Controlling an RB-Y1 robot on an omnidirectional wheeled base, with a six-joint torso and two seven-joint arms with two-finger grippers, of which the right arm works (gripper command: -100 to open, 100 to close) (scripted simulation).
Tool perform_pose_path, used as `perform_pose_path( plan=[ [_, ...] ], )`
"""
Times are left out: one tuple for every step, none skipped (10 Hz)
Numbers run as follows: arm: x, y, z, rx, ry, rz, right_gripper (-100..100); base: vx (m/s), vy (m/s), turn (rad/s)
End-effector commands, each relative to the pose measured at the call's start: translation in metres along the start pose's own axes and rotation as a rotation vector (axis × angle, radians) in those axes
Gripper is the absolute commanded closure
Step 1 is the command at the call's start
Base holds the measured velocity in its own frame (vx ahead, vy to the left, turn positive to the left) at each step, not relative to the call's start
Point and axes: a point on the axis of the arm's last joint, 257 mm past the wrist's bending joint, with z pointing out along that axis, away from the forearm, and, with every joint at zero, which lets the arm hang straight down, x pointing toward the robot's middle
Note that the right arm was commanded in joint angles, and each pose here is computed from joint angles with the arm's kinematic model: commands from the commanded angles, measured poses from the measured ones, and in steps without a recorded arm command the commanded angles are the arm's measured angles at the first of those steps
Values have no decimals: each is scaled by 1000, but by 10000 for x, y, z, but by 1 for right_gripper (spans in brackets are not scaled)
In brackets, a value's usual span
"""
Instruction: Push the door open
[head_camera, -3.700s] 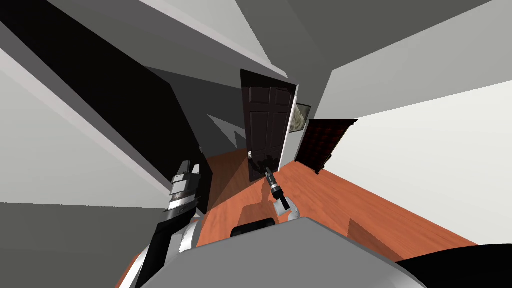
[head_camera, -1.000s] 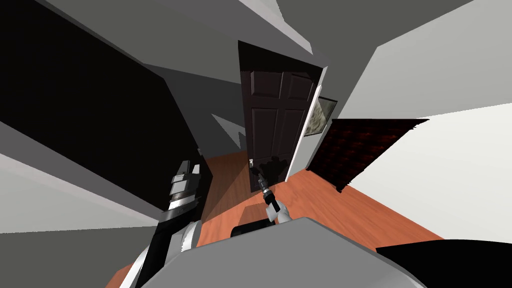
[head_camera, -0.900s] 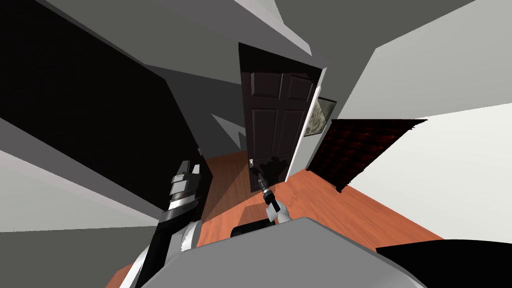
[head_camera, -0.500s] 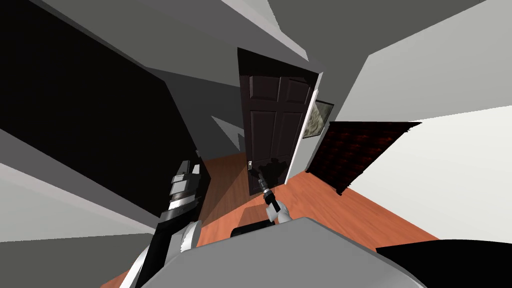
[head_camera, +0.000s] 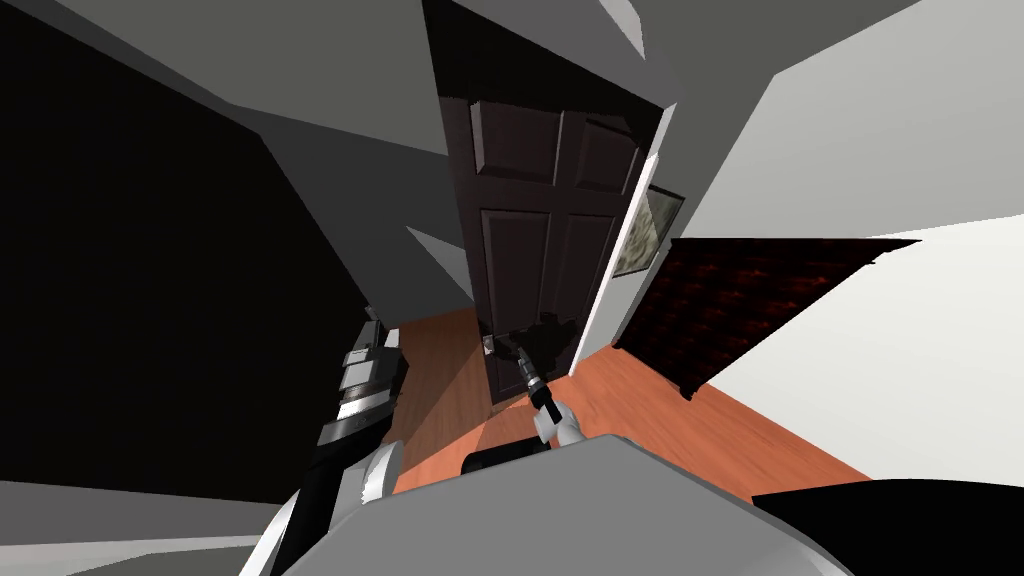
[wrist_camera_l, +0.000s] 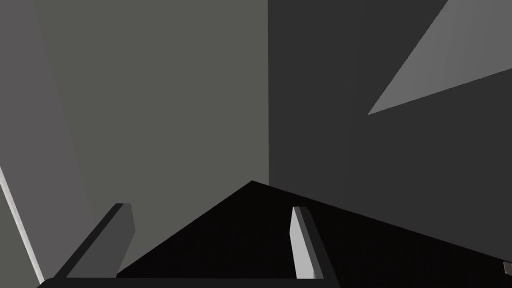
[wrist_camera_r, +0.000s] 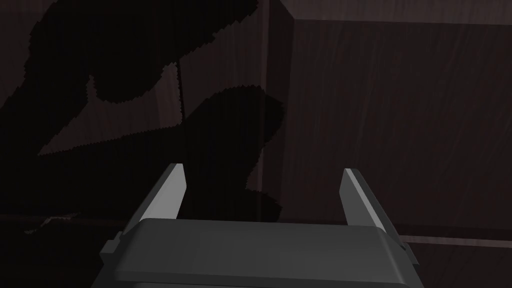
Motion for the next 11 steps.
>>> perform_pose_path(
  plan=[
    [-15,-4,-4,1,0,-3,-100,182,-171,-29],
    [-30,-7,-8,1,1,-6,-100,225,-143,-31],
    [-39,-9,-10,2,1,-9,-100,245,-125,-36],
    [-48,-10,-12,2,2,-11,-100,220,-160,-30],
    [-59,-13,-15,2,2,-13,-100,221,-160,-26],
    [-76,-16,-20,3,4,-18,-100,204,-158,-46],
    [-93,-20,-26,4,6,-22,-100,248,-144,-59],
    [-110,-23,-31,5,7,-26,-100,257,-124,-41],
    [-127,-27,-36,5,9,-31,-100,208,-110,-23],
    [-139,-29,-40,6,10,-34,-100,180,-104,-26],
    [-150,-32,-43,6,11,-37,-100,138,-119,-48]
  ],
)
